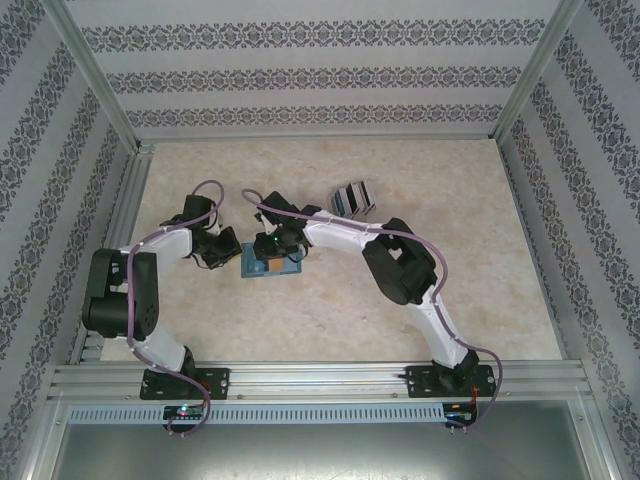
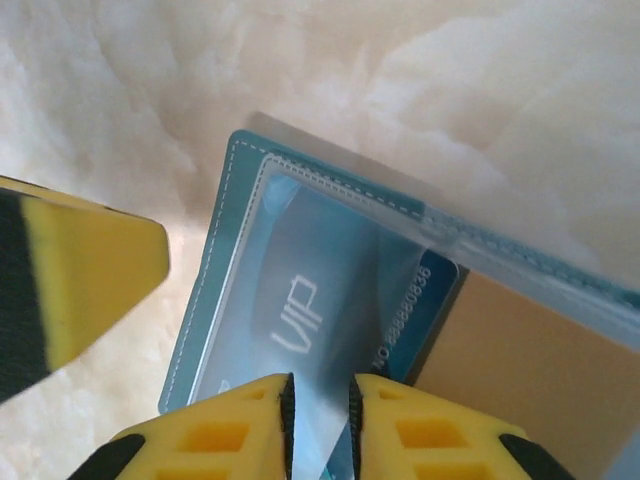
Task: Put the credit cards into the card holder
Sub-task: Insert the credit card into the card slot, then flip over the card slot in the card holder.
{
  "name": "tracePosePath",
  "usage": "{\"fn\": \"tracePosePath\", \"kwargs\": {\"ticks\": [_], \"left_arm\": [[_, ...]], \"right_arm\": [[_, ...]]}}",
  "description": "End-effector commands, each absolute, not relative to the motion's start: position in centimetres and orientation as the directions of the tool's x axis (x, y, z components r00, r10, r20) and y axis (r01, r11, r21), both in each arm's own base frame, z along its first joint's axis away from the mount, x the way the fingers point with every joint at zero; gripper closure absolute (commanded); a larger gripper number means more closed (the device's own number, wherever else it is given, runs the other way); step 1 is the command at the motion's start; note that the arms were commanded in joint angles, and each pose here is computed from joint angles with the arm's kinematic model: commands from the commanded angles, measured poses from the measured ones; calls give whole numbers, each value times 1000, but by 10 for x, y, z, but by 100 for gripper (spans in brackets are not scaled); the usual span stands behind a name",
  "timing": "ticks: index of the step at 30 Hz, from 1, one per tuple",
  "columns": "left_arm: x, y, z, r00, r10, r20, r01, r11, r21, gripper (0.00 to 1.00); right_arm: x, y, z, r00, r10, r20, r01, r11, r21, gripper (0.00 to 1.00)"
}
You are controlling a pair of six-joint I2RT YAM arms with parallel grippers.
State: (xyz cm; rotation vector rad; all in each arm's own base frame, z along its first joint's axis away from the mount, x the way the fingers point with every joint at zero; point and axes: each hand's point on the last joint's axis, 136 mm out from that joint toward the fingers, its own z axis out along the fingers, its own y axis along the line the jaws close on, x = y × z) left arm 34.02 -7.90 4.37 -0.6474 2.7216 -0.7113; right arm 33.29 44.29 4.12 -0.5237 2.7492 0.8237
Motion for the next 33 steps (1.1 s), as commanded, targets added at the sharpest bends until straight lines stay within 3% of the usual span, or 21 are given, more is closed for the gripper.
{"fn": "tracePosePath", "kwargs": {"ticks": [1, 9, 17, 28, 33], "left_arm": [[345, -88, 69, -864, -481, -149, -334, 769, -545, 97], [344, -114, 64, -889, -440, -129, -305, 778, -550, 97], [341, -122, 36, -912, -401, -88, -308, 811, -498, 96], [333, -117, 17, -923, -379, -74, -312, 845, -435, 96], [328, -116, 11, -922, -382, -67, -318, 844, -431, 96]], "right_arm": [[337, 438, 81, -886, -261, -383, -434, 758, 487, 73], [343, 386, 86, -888, -208, -410, -384, 826, 412, 69], [343, 339, 77, -894, -199, -402, -350, 870, 348, 56], [313, 401, 90, -888, -265, -376, -434, 754, 494, 58], [311, 409, 63, -918, -256, -302, -380, 781, 496, 59]]}}
